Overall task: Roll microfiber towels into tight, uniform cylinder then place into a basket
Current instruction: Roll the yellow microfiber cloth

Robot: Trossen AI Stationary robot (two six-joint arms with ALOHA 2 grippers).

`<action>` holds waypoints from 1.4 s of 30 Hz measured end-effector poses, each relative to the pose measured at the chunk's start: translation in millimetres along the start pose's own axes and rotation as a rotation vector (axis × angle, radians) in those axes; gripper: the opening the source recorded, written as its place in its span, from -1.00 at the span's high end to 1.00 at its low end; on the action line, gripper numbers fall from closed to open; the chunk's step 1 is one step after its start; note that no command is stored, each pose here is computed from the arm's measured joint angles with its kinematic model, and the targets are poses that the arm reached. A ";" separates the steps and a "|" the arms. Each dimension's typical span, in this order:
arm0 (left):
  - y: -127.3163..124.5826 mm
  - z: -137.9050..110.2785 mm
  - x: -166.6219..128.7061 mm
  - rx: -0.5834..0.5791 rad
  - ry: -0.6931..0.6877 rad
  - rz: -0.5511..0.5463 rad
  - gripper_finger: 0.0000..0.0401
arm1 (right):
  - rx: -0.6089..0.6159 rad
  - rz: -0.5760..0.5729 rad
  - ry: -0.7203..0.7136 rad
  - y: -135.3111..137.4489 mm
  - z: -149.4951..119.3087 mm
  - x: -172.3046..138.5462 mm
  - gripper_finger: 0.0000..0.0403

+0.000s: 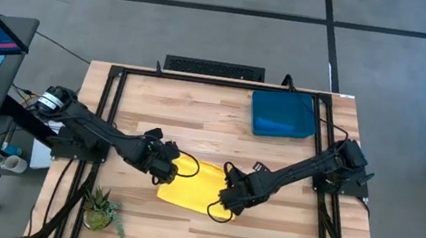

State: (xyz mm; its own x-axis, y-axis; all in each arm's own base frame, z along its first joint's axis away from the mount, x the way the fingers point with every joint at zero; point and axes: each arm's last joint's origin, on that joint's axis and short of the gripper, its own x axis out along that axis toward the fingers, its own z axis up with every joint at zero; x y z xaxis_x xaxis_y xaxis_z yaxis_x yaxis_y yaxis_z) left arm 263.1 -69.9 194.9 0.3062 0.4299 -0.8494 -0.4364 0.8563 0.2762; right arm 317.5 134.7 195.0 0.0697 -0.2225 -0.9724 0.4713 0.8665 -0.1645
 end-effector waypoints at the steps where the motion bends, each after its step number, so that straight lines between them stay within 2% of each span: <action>1: 1.2 -0.1 1.6 -0.004 0.002 0.004 1.00 | 0.004 -0.001 0.001 -0.8 1.0 0.3 0.96; 7: 4.5 -1.8 8.9 -0.004 0.019 -0.003 1.00 | 0.017 -0.006 -0.003 -3.7 4.7 1.3 0.96; 13: 0.7 4.9 8.9 -0.009 -0.051 -0.028 1.00 | 0.043 0.002 0.009 -3.2 3.9 1.4 0.96; 19: 0.1 5.9 8.8 0.001 -0.062 -0.031 1.00 | 0.038 0.003 0.007 -2.1 2.8 1.0 0.96; 24: 0.1 6.0 8.8 -0.002 -0.063 -0.031 0.91 | 0.047 -0.001 0.004 -4.3 5.6 1.8 0.92; 35: -0.1 6.3 8.7 0.013 -0.066 -0.031 0.53 | 0.012 0.003 -0.005 -3.6 6.1 1.8 0.60; 42: -0.9 5.9 8.6 0.013 -0.048 -0.059 0.45 | -0.004 0.002 -0.006 -3.9 6.5 1.9 0.30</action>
State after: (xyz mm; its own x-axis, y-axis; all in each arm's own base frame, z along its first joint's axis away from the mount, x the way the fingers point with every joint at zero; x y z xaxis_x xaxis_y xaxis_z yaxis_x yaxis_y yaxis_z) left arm 271.2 -65.2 190.0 0.3716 0.3912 -0.8419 -0.4052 0.8843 0.2320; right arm 321.5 128.0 194.8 0.0760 -0.2233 -0.9718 0.4675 0.8688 -0.1631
